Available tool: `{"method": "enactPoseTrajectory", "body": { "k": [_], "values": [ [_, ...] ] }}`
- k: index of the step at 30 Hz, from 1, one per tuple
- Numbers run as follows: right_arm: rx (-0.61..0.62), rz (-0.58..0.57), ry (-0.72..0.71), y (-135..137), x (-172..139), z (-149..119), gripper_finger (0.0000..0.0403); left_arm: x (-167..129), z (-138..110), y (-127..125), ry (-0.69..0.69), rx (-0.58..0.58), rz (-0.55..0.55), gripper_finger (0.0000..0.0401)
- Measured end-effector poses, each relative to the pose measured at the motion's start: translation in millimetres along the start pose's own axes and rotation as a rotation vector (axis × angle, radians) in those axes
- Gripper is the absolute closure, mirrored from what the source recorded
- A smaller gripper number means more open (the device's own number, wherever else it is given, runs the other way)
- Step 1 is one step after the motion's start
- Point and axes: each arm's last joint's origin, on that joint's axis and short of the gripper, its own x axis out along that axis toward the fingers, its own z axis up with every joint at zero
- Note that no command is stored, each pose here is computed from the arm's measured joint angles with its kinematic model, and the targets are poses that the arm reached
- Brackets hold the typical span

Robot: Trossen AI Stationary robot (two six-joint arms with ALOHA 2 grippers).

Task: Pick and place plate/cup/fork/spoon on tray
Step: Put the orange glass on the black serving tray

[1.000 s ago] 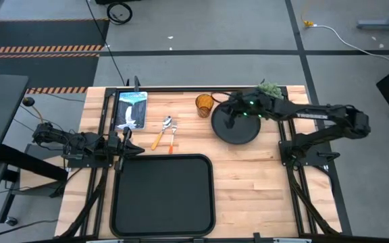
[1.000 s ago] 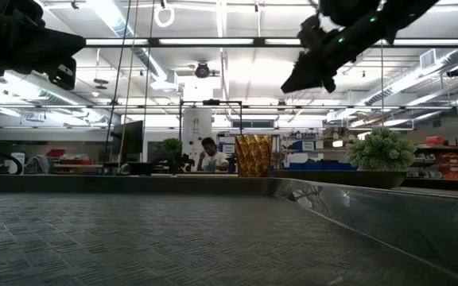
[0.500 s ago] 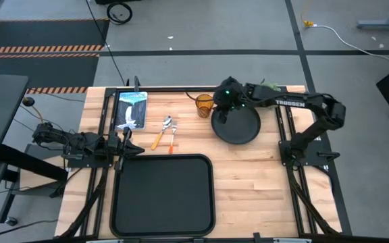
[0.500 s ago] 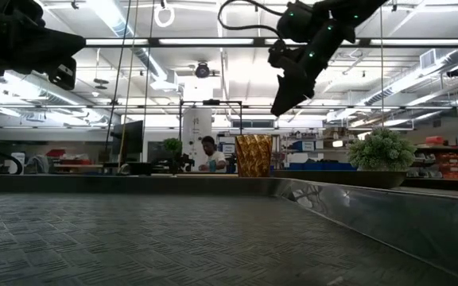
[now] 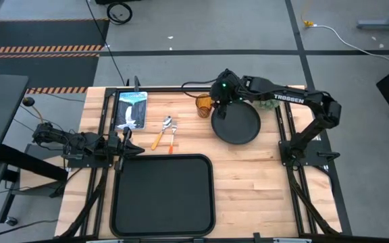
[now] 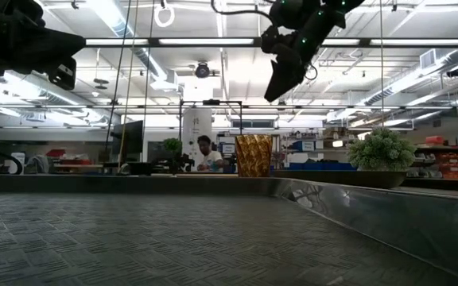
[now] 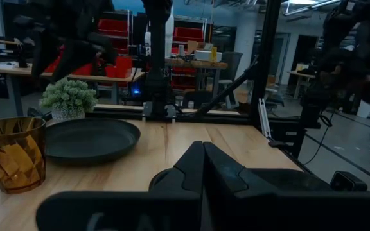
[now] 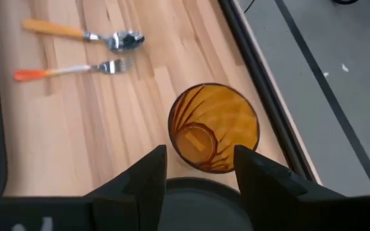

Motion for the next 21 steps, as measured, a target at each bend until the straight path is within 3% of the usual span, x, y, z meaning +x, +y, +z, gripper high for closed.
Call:
{"method": "enactPoseTrajectory", "body": {
  "k": [6,15,21],
  "values": [
    [-0.014,-0.007,-0.009,-1.7,7.1,2.2,0.0215,0.0,0.0,0.0,0.0,0.0,0.0,0.0392],
    [0.074,-0.072,-0.143,-37.4,-10.1,20.8,0.0215,0.0,0.0,0.0,0.0,0.0,0.0,0.0392],
    [0.17,-0.078,-0.069,-63.2,10.3,8.6,0.0217,0.0,0.0,0.0,0.0,0.0,-0.001,0.0392]
  ]
}}
